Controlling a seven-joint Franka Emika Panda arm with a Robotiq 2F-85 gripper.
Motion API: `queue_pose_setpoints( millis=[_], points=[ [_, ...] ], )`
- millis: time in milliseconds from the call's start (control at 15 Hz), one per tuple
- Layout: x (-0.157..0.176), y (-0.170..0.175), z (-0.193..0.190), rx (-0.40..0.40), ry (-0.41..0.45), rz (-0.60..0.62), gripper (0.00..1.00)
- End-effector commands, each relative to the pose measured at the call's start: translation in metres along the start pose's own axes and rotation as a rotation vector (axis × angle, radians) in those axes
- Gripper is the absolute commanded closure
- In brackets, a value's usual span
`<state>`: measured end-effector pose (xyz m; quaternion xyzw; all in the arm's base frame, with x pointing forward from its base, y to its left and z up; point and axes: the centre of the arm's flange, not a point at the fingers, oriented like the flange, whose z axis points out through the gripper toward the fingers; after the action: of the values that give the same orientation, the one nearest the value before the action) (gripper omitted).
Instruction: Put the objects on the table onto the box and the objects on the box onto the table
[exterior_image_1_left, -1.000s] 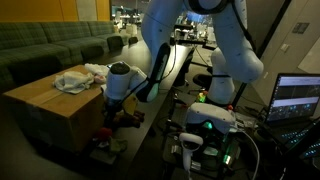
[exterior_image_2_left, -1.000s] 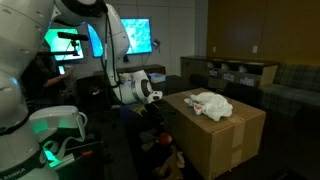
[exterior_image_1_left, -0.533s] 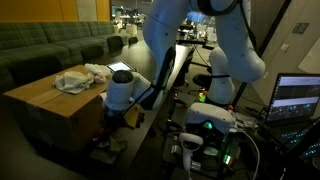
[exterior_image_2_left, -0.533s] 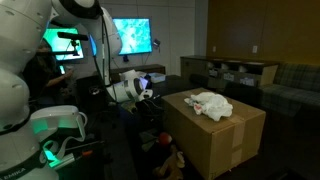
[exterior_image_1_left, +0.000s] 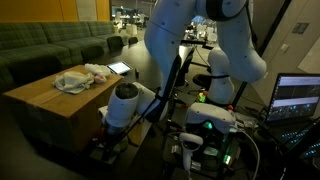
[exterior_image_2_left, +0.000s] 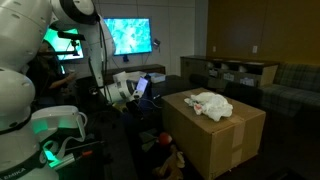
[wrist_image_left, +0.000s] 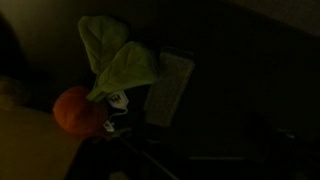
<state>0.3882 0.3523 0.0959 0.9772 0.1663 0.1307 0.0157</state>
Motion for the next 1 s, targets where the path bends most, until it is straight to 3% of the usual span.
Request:
queue_pose_setpoints(
  millis=[0,533,933],
  points=[
    [0.006,-0.020,0.024,0.038,0.014,0.005,0.00],
    [-0.002,-0.036,0.074,0.083,-0.086,0.053,0.00],
    [0.004,-0.033,0.081,0.114,-0.108,0.094,0.00]
  ],
)
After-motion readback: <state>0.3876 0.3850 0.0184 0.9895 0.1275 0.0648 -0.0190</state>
